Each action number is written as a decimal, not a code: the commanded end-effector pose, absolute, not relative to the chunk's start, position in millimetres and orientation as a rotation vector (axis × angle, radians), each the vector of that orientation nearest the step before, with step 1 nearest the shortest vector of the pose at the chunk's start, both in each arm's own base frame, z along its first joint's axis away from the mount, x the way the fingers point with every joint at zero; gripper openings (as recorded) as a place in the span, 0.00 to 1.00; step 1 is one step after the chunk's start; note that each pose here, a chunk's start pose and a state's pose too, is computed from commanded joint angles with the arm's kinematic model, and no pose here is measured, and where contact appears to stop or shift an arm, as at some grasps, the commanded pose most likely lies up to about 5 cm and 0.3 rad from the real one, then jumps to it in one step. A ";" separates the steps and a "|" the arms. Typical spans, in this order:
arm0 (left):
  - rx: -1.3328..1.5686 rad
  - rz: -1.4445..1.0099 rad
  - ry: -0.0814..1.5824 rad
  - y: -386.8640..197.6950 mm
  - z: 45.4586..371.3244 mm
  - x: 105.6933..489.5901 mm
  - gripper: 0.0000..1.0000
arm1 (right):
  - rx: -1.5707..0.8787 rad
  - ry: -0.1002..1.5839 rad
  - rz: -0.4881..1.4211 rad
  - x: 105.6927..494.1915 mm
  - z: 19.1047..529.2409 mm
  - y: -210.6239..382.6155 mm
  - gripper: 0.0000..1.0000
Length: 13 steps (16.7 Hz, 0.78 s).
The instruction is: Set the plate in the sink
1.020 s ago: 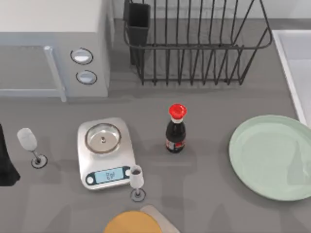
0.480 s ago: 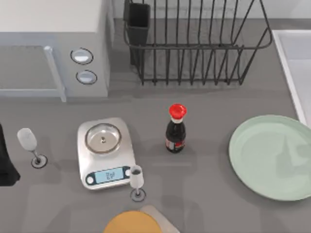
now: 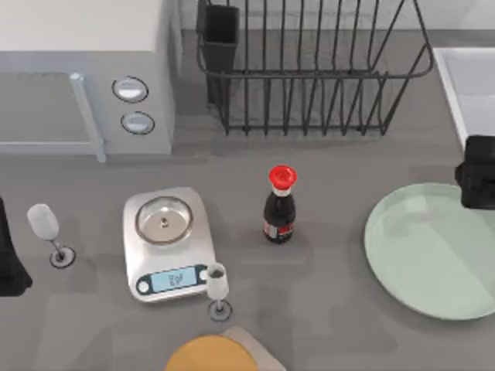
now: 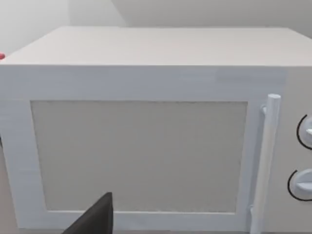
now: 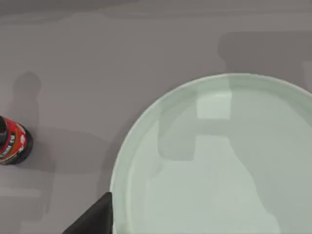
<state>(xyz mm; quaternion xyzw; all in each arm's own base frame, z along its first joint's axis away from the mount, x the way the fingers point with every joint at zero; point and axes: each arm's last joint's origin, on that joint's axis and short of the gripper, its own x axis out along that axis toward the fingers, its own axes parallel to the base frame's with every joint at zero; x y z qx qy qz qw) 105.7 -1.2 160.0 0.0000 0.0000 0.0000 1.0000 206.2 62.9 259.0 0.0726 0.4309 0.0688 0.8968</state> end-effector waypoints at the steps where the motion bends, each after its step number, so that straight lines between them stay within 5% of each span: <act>1: 0.000 0.000 0.000 -1.2 160.0 105.7 1.00 | 0.146 0.979 0.137 221.5 258.7 74.2 1.00; 7: 0.000 0.000 0.000 -1.2 160.0 105.7 1.00 | 0.068 1.406 0.055 294.9 223.1 145.8 1.00; 13: 0.000 0.000 0.000 -1.2 160.0 105.7 1.00 | 0.008 1.571 -0.008 317.0 193.3 180.6 1.00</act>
